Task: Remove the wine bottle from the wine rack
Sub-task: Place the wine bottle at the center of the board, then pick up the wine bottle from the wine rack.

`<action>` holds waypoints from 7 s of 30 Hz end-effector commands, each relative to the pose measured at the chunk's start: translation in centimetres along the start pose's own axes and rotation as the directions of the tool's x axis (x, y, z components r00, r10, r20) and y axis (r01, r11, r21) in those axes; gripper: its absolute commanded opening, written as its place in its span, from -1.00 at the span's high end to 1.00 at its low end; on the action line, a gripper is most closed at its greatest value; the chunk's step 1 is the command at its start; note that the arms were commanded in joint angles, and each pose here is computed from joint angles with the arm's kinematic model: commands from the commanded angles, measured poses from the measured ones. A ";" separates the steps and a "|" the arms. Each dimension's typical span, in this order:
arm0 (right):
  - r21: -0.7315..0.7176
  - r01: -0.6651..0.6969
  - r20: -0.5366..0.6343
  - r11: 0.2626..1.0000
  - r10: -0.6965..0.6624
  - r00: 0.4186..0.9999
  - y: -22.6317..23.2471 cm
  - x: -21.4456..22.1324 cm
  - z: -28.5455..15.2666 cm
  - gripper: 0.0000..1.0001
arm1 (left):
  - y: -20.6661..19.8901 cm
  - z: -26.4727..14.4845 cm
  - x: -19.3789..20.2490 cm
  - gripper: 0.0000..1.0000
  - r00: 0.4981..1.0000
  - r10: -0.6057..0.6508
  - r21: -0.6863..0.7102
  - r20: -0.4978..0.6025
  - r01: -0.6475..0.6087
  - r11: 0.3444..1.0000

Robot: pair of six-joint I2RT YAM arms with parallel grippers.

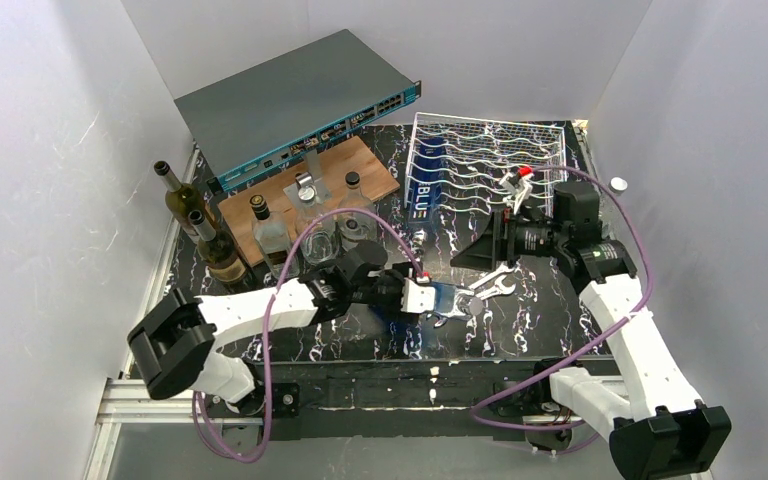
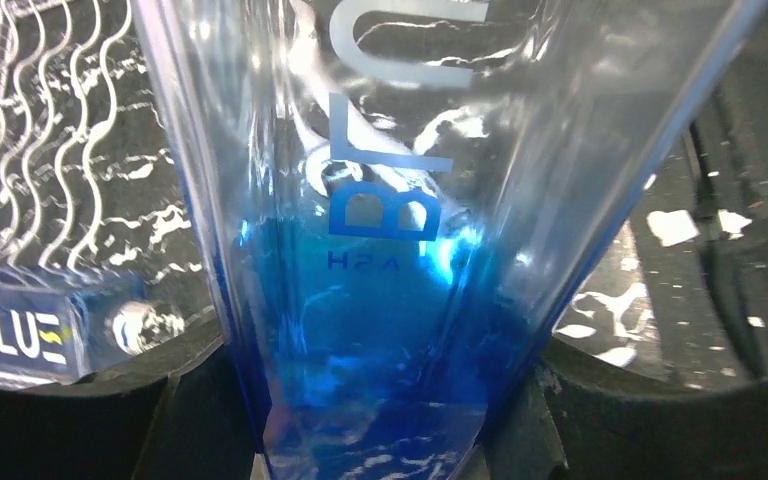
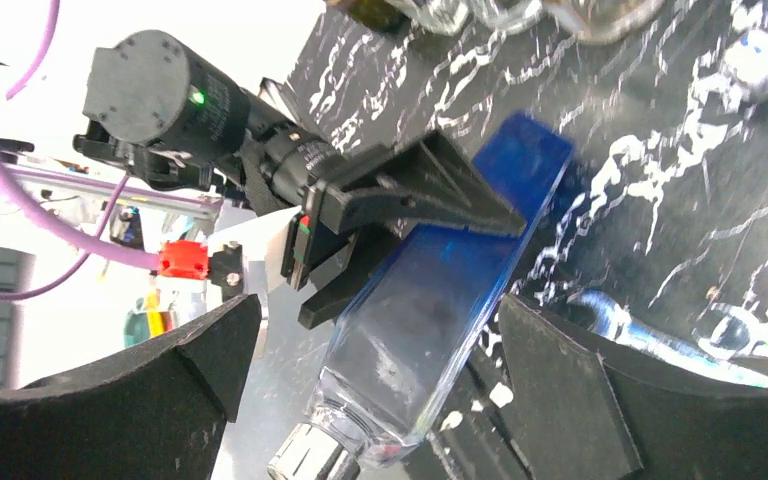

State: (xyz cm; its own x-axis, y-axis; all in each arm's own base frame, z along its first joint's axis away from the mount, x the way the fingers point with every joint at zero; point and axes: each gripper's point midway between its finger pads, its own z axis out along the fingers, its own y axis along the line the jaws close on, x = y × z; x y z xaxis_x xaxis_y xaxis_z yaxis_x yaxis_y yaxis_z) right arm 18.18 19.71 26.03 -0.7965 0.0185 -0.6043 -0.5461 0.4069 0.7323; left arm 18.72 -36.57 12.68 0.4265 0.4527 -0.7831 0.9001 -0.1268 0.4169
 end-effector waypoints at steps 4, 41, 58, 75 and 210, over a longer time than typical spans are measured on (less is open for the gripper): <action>-0.132 0.322 0.027 0.937 -0.322 0.946 2.9 -3.5 -0.5 -0.97 | 1.5 -4.0 -6.0 1.00 0.970 -0.150 -0.102 0.192 0.172 0.980; -0.465 0.849 0.205 0.250 -0.903 0.378 2.9 1.4 2.8 -1.00 | 2.9 -10.6 -8.0 1.00 0.801 -0.408 -0.271 0.438 0.550 0.790; -0.558 0.798 0.190 0.228 -0.901 0.390 6.2 1.5 5.9 -1.00 | 3.6 -9.0 -9.4 1.00 0.789 -0.419 -0.222 0.449 0.553 0.803; -0.554 0.766 0.129 0.325 -0.876 0.465 5.8 1.8 7.3 -0.76 | 4.5 -8.2 -10.2 1.00 0.794 -0.397 -0.222 0.460 0.536 0.814; 0.295 0.751 -0.160 0.591 -0.745 0.648 -1.0 -14.0 -3.7 -0.97 | 2.2 -9.5 -3.2 -0.97 0.362 -0.898 -0.398 0.248 0.884 0.247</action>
State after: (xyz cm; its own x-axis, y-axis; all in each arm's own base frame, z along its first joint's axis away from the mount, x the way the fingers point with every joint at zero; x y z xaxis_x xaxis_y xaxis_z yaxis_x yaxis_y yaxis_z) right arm 29.91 14.78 36.39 -0.1652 -0.3772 -0.9113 -0.8309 0.5510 -0.0774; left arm 17.88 -29.48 20.10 -0.6294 0.0478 -0.7756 0.5733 0.7024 -0.4219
